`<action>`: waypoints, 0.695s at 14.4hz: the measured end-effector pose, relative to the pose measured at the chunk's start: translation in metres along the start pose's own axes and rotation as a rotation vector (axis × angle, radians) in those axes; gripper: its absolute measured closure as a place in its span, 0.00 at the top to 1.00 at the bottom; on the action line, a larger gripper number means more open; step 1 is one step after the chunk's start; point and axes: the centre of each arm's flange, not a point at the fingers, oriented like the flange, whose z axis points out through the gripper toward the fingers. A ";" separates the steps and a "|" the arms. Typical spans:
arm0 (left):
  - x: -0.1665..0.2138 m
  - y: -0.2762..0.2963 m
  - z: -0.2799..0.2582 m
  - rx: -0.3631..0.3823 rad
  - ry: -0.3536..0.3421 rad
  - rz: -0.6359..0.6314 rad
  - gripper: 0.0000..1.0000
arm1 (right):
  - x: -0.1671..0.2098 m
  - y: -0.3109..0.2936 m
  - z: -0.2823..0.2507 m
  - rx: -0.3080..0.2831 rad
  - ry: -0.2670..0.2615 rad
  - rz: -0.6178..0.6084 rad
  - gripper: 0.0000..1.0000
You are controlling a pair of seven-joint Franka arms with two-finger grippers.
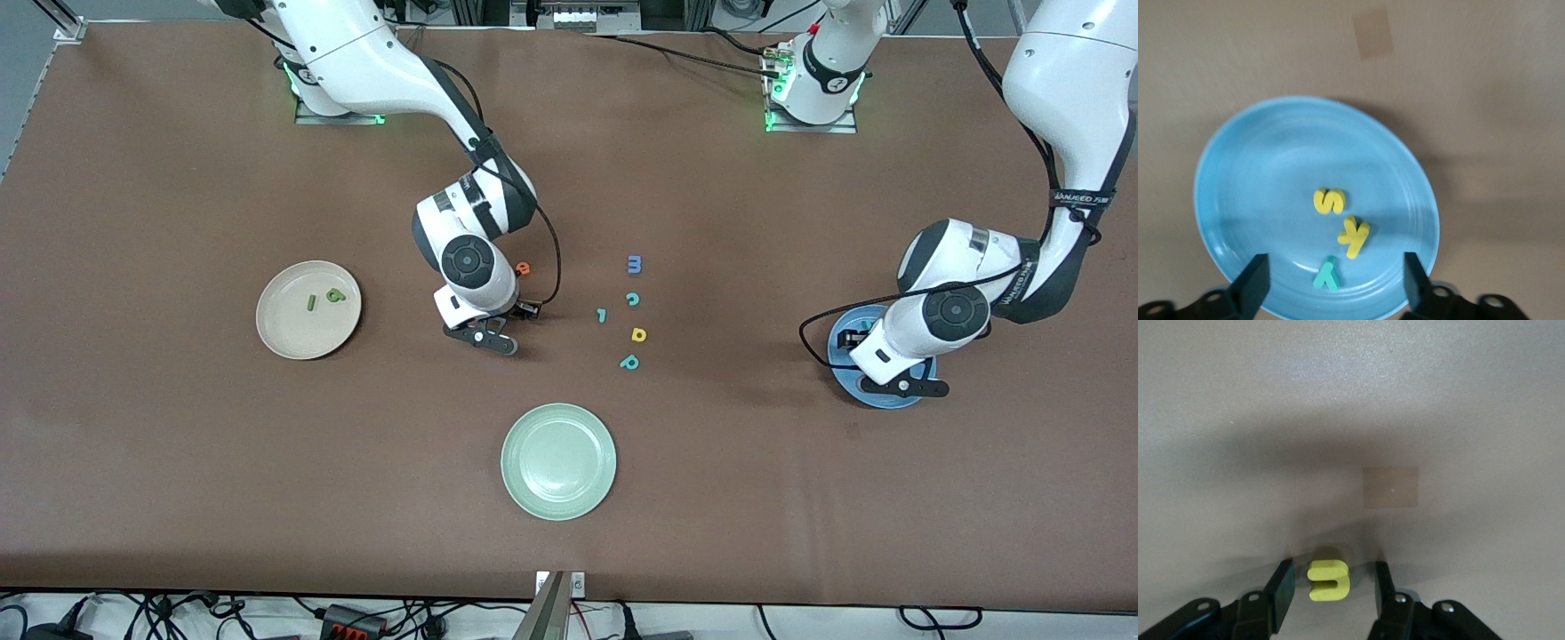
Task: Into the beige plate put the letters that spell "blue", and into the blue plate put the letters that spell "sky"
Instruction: 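Release the k on the blue plate while the right gripper carries u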
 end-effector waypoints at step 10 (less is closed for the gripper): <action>0.018 -0.012 -0.126 -0.040 -0.080 -0.011 1.00 | 0.013 0.007 -0.008 0.004 0.016 -0.038 0.26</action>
